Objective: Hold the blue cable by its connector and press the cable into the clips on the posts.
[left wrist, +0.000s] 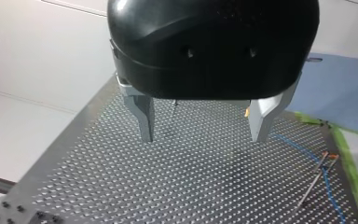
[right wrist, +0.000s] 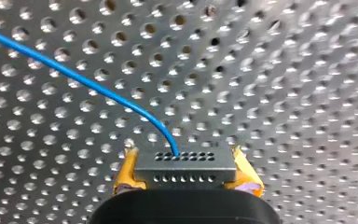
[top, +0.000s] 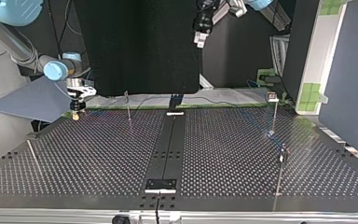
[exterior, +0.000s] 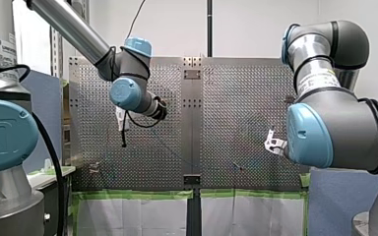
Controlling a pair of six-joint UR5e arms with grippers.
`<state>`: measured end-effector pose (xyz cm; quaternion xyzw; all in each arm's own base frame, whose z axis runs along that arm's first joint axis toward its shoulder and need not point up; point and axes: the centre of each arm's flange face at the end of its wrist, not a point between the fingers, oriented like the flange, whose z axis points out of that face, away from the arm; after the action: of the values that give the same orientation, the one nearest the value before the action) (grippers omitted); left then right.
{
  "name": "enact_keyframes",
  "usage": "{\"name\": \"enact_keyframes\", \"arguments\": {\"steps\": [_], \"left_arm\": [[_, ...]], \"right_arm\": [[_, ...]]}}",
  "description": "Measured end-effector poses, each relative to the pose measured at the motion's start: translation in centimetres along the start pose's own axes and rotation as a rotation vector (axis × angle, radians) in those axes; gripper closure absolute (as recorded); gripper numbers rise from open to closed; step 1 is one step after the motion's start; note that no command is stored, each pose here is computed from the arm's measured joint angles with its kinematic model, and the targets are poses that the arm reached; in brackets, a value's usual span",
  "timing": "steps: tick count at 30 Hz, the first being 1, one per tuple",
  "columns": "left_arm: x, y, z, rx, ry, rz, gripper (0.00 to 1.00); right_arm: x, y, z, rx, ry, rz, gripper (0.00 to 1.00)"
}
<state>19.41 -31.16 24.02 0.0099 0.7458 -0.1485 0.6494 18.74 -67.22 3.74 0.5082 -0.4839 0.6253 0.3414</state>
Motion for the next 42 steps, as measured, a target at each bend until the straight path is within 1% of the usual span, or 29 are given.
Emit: {"name": "enact_keyframes", "arguments": {"steps": [5,9,12,16,19,25,42], "left_arm": [[0.0,0.9,-0.8,0.006,-0.029,-0.014,0.0],[1.4,1.6,-1.2,0.007,-0.018,-0.004,0.0],[2.4,1.8,-1.1,0.01,-0.007,0.015,0.0],[3.6,1.7,-0.5,0.028,0.001,0.048,0.0],[4.1,1.6,-0.3,0.038,0.003,0.057,0.0],[4.2,1.5,-0.2,0.042,0.004,0.061,0.0],[4.3,1.5,-0.2,0.043,0.005,0.061,0.0]], "right_arm": [[1.2,-0.5,-0.8,0.003,0.013,-0.002,1.0],[1.9,-1.4,-1.6,0.013,0.005,0.0,1.0],[2.7,-2.1,-2.1,0.022,0.002,-0.005,1.0],[4.5,-3.2,-2.0,0.042,0.023,-0.016,1.0],[5.4,-3.7,-2.0,0.051,0.035,-0.022,1.0],[5.8,-3.9,-1.9,0.054,0.041,-0.024,1.0],[5.8,-3.9,-1.9,0.054,0.041,-0.025,1.0]]}}
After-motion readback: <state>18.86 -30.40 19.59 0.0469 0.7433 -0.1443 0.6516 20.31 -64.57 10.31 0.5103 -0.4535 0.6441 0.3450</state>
